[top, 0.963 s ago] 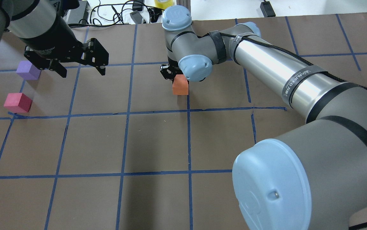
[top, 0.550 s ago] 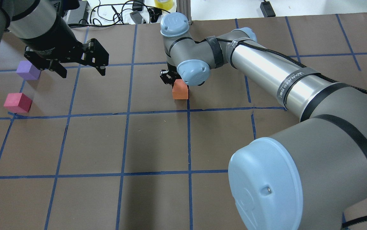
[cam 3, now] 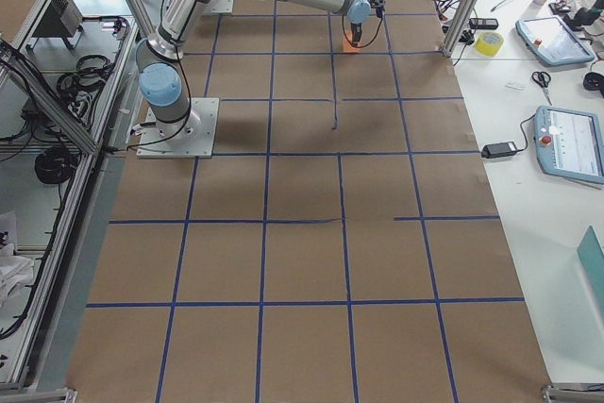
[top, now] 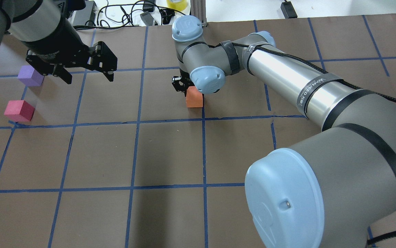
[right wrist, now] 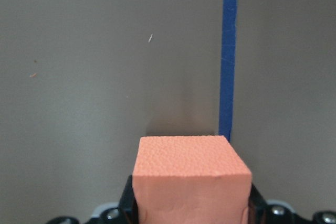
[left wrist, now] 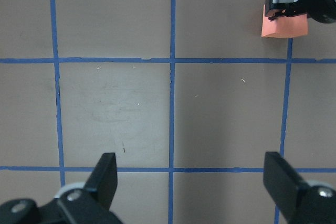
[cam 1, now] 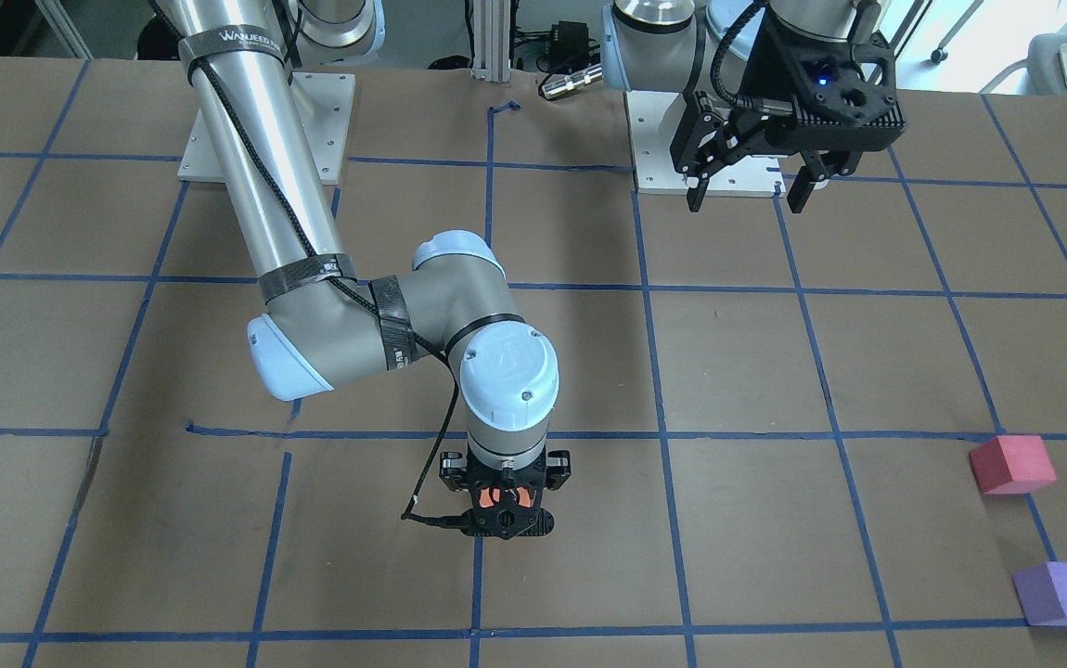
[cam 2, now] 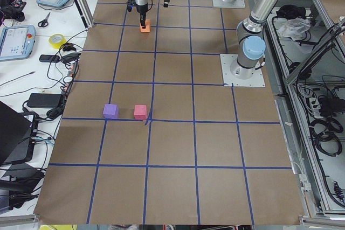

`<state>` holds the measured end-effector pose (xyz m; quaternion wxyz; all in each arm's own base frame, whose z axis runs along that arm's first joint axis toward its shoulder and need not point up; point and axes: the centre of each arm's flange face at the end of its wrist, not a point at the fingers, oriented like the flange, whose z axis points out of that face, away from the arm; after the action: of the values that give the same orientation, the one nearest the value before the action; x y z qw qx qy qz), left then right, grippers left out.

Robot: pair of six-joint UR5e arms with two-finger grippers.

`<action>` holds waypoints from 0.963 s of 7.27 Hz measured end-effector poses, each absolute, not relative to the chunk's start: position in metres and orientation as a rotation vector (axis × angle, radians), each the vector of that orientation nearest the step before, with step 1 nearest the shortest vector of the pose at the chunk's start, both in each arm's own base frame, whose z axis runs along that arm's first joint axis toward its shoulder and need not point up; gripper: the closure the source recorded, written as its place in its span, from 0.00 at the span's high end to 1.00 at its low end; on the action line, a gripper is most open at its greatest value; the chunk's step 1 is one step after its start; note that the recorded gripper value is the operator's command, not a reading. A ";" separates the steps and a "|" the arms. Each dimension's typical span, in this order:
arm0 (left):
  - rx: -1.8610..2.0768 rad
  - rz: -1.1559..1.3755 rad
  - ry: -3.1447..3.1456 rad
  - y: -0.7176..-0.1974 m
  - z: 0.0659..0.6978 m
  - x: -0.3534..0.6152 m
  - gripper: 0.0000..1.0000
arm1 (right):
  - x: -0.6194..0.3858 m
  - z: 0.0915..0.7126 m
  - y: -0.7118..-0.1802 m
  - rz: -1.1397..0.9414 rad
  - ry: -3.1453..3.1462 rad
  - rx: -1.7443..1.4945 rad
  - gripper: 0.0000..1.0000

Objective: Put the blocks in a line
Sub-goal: 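Set the orange cube down, open the right gripper and raise it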

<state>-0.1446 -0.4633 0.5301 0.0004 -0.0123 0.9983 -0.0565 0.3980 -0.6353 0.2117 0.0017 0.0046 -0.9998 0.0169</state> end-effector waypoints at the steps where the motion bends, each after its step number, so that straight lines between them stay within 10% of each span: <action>1: -0.039 -0.177 3.136 -0.463 0.530 -0.145 1.00 | 0.397 0.222 -0.636 0.069 -3.134 0.019 1.00; 7: -0.043 -0.142 3.136 -0.479 0.514 -0.142 1.00 | 0.240 0.382 -0.639 0.070 -3.123 0.028 1.00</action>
<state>-0.1424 -0.4786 0.5139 0.0008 -0.0137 0.9989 -0.0454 0.2398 -0.6390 0.3820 0.0091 0.0091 -0.9997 0.0226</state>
